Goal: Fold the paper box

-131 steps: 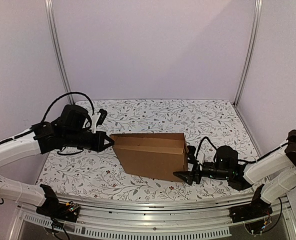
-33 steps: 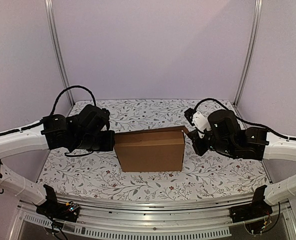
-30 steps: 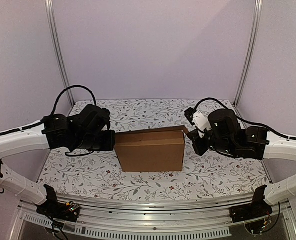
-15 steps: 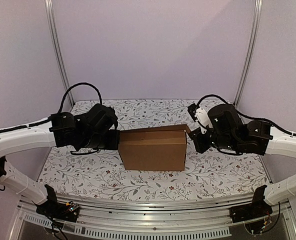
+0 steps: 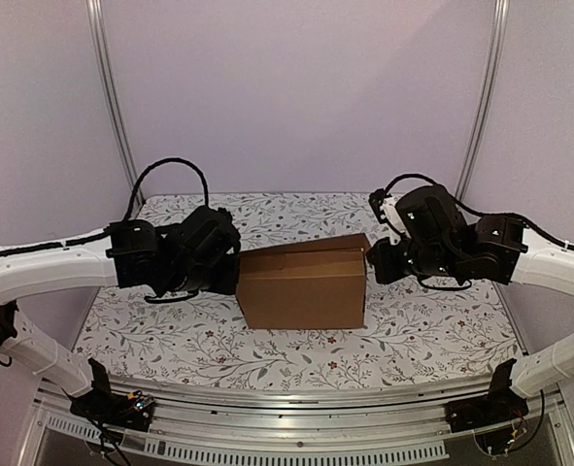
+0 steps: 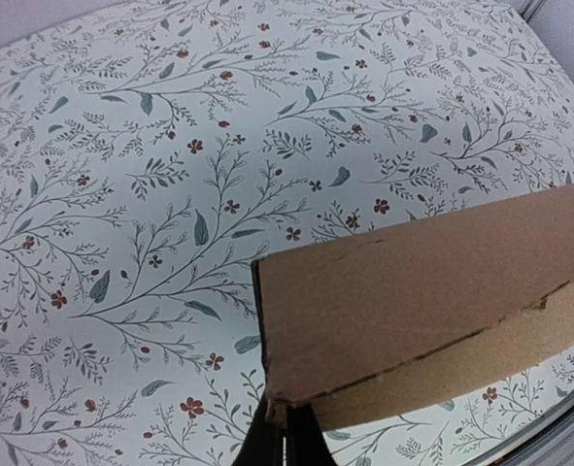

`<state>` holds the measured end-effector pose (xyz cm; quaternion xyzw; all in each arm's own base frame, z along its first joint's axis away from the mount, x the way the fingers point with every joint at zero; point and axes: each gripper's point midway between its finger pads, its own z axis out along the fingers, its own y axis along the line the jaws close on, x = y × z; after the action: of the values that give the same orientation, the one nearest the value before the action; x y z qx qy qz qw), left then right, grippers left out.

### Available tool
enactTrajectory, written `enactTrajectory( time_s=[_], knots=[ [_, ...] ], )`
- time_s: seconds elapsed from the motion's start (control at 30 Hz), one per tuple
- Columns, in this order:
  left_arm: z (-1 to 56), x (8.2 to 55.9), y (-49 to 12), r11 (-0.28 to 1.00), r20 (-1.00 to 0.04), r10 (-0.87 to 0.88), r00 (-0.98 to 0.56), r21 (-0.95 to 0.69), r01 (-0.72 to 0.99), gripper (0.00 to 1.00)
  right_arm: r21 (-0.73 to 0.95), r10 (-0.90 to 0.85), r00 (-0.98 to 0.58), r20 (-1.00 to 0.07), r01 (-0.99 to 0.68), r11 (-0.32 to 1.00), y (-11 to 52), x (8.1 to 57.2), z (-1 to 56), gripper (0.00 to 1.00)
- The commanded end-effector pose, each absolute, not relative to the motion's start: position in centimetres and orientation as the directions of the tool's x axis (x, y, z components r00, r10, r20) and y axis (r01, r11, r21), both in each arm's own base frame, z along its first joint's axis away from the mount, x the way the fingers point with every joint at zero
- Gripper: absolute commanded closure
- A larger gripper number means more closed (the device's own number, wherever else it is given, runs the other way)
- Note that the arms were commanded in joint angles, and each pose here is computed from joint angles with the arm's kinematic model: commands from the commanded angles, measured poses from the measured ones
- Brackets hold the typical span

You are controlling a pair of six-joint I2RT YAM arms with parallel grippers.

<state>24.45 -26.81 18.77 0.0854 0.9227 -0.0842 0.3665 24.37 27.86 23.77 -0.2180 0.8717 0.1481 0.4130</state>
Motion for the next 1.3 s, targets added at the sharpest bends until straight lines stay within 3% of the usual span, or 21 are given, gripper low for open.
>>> enactTrajectory(
  time_s=[0.0, 0.67, 1.27],
  knots=[
    [17.4, 23.0, -27.9, 0.955, -0.658, 0.192, -0.728, -0.045, 0.293, 1.0, 0.225, -0.158, -0.645, -0.748, -0.469, 0.854, 28.7, 24.3, 24.3, 1.0],
    [17.0, 22.8, -28.6, 0.947, -0.677, 0.256, -0.69, 0.032, 0.32, 1.0, 0.44, 0.048, -0.786, -0.616, -0.293, 0.849, 27.6, 25.8, 24.9, 1.0],
    [16.8, 22.5, -28.9, 0.944, -0.67, 0.265, -0.693, 0.031, 0.33, 1.0, 0.374, 0.014, -0.792, -0.61, -0.272, 0.887, 26.3, 25.8, 20.6, 1.0]
  ],
)
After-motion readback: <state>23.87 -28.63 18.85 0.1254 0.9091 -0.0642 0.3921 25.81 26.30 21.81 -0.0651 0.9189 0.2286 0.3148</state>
